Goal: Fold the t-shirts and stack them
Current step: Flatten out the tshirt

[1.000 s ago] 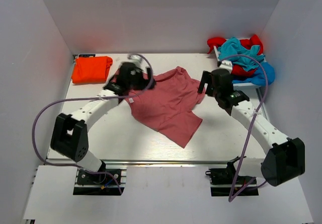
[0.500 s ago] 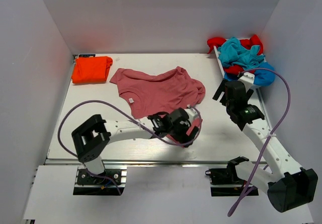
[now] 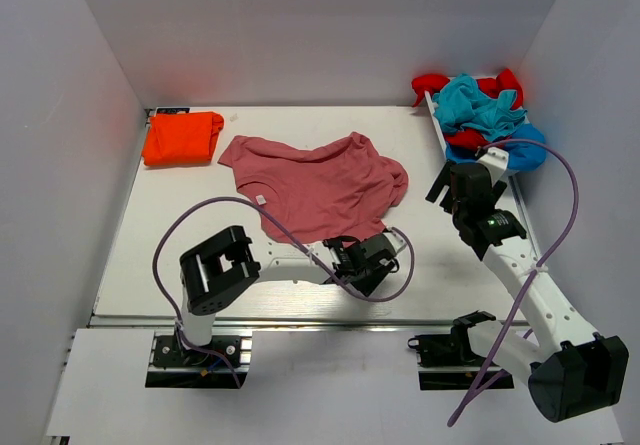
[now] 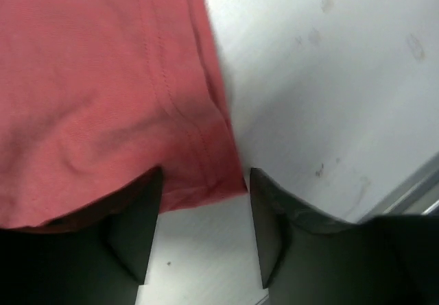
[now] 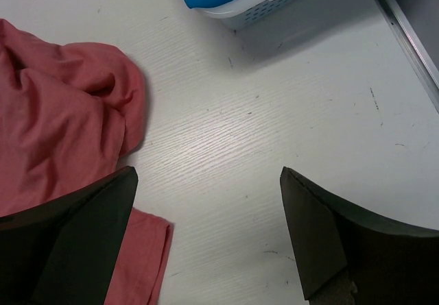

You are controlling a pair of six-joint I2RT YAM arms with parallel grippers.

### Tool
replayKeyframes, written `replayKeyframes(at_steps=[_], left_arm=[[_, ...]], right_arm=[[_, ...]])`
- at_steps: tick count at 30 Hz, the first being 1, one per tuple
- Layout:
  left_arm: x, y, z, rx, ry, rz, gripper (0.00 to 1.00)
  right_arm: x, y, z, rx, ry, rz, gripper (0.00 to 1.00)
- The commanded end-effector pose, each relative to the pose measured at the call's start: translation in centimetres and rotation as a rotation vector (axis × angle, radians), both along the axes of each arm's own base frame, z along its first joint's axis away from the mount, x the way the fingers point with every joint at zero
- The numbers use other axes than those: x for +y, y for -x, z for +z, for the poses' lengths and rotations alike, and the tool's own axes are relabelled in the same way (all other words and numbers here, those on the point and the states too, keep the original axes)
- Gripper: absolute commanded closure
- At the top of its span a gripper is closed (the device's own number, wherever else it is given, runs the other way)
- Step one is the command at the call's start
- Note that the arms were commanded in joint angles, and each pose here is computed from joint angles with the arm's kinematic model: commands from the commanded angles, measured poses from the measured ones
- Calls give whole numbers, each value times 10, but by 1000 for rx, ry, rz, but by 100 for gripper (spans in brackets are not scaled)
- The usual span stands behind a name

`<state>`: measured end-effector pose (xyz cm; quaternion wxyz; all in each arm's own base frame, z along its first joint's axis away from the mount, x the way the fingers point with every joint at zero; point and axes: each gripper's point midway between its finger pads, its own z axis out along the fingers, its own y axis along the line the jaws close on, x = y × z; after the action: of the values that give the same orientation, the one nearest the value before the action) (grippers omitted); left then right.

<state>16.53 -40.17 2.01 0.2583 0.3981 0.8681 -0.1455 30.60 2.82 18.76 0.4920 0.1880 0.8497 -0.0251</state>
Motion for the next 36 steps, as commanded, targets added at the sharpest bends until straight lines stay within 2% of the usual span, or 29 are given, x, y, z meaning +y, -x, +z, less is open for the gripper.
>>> replayKeyframes(at_steps=[1,2,3,4,7,8,10,11,12,13,14,15,19,21,23,27,30,36], left_arm=[[16,-6,-19,-4,-96,50,47],[20,-5,-25,4,-119,50,68],[23,-6,-25,-3,-131,56,79],[30,-8,-28,-10,-149,102,100],[47,-15,-17,-68,-151,167,100],[50,-17,-12,-74,-127,232,100],[81,-28,-5,-116,-160,349,100],[87,-32,16,-138,-103,447,100],[111,-31,18,-167,-151,501,100],[129,-42,32,-257,-163,570,100],[138,-47,44,-285,-143,641,100],[168,-53,60,-358,-185,711,100],[208,-68,101,-459,-171,891,100],[215,-74,117,-481,-127,938,100],[218,-79,142,-502,-26,977,100],[229,-88,181,-561,91,1016,100],[232,-91,203,-590,149,1015,100],[228,-92,213,-589,174,986,100]], right_arm=[[-2,-4,8,-39,-7,-3,10],[-3,-4,8,-38,-7,-6,10],[-3,-3,6,-32,-8,-2,10],[-3,-5,7,-39,-9,-3,10],[0,-6,4,-32,-12,19,10],[1,-8,3,-30,-9,28,10],[8,-11,-5,8,-7,77,10],[14,-13,-7,16,-19,110,10],[19,-16,-11,36,-7,143,10],[30,-17,-15,53,-28,209,10],[37,-21,-14,43,-40,241,10],[41,-22,-22,66,-31,279,10],[56,-24,-47,151,-45,359,10],[61,-21,-65,234,-48,378,10],[69,-19,-84,295,-61,425,10],[91,-11,-107,363,-102,525,10],[109,-5,-116,375,-112,615,10],[152,13,-132,397,-146,741,10]])
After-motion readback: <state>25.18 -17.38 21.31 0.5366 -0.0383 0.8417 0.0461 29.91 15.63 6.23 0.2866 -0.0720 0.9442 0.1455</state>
